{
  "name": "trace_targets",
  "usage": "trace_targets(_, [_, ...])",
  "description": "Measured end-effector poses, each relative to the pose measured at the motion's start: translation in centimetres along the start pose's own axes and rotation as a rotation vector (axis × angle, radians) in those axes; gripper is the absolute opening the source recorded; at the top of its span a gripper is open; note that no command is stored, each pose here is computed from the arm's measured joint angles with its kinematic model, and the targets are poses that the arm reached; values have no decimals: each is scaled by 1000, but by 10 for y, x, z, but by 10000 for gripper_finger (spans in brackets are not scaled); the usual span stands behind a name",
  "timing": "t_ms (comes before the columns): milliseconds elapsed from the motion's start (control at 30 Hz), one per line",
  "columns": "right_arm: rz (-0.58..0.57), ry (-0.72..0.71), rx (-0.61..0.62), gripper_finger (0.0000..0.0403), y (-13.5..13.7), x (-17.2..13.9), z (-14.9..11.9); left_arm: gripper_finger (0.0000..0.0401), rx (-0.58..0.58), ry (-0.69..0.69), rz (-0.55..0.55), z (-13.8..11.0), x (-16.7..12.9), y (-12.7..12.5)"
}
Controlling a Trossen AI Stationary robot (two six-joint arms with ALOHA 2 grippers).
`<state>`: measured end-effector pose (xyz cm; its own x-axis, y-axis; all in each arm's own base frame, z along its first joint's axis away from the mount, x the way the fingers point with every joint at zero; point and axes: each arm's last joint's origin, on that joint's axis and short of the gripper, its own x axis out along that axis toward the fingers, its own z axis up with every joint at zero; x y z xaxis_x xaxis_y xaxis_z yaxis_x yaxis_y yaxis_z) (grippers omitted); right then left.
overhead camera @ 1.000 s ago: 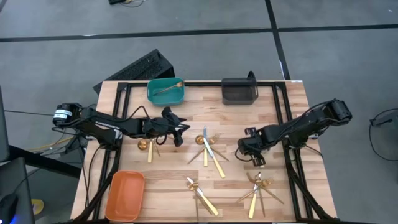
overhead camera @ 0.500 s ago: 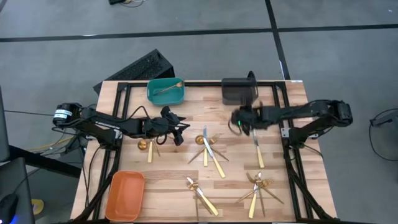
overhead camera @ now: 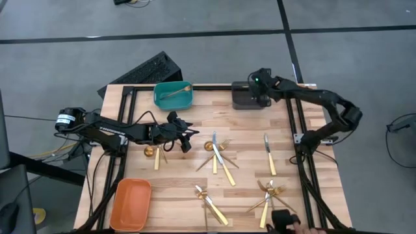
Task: Sort silverware by color (type)
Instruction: Put the gold spoon into the black bin
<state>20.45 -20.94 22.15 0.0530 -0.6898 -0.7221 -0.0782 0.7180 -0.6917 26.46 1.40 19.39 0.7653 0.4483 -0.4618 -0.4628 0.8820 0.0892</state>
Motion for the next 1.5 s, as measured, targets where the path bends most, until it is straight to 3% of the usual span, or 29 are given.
trace_targets(267, [58,53,-104,54,16,31,14,174,-1,-4,24,0,0,1])
trace_targets(433, [-15,131,-189,58,25,35,27,174,2,5,25,-2,3,0])
trace_targets(633, [-47,114,-211,60,31,29,38,174,3,33,40,-12,16,-5])
trace_targets(833, [-88,71,-54,61,35,22,50,174,-13,3,35,-15,26,-9])
trace_targets(933, [-94,52,-48,73,38,19,55,174,-15,-60,19,-8,24,-12])
trace_targets(1133, [-91,36,-26,149,43,15,59,174,-4,-85,7,-4,23,-12])
trace_targets(1333, [-185,47,187,224,42,1,71,174,6,-95,30,-4,21,-14])
trace_targets(1500, [-210,-57,368,232,38,-32,81,174,24,-110,83,-4,17,-17])
